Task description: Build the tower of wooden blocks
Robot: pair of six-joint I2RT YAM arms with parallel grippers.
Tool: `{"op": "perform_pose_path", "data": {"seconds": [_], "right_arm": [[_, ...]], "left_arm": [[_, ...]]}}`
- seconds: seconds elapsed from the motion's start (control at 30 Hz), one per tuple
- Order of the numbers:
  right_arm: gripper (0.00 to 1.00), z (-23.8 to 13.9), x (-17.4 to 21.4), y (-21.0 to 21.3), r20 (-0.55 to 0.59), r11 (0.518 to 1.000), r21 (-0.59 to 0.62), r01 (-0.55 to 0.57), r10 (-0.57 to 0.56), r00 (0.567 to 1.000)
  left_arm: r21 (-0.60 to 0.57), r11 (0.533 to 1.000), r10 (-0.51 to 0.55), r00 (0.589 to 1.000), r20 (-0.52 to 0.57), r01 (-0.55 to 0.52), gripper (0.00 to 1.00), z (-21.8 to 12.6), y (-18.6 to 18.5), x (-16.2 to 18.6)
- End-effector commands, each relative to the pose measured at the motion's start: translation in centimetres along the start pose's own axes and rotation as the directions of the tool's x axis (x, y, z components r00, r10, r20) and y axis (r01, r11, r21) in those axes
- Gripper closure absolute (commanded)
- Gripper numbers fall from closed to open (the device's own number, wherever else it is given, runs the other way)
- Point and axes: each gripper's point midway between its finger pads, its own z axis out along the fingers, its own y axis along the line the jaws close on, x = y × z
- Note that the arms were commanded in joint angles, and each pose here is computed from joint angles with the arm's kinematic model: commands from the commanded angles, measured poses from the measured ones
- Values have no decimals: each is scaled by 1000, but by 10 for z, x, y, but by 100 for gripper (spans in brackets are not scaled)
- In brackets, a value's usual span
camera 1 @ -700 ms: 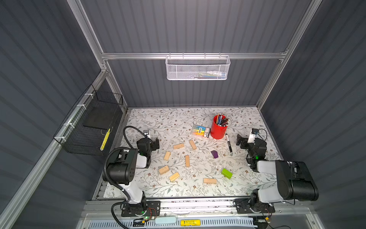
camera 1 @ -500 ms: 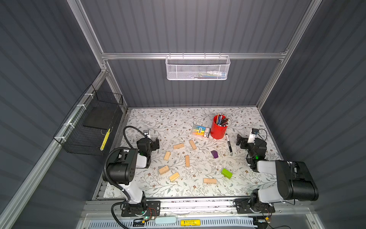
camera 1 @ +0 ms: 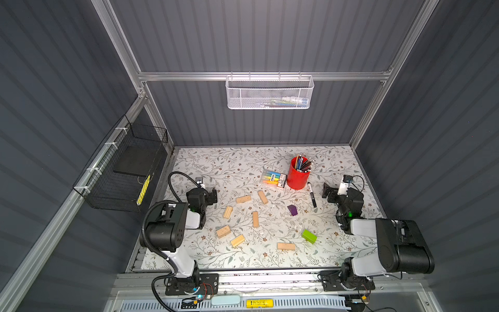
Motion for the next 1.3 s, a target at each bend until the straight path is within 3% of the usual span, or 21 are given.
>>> {"op": "perform_pose_path", "data": {"seconds": [0.0,0.77,0.97,1.27], "right_arm": [[1,1,-7,2,26,1000,-5,2,-2,1000],[1,0,-7,1,26,1000,-3,1,-1,1000],[1,-9,-19,1,52,1000,0,-2,2,999],[1,-25,-30,8,-45,997,-22,-75,74,996]], "left_arm": [[6,1000,12,1000,16,-12,0,2,0,-7],[6,1000,11,1000,21,-11,0,2,0,-8],[-10,1000,0,999,45,0,0,-8,4,-21],[-31,998,-56,996,69,59,0,-38,13,-51]]}}
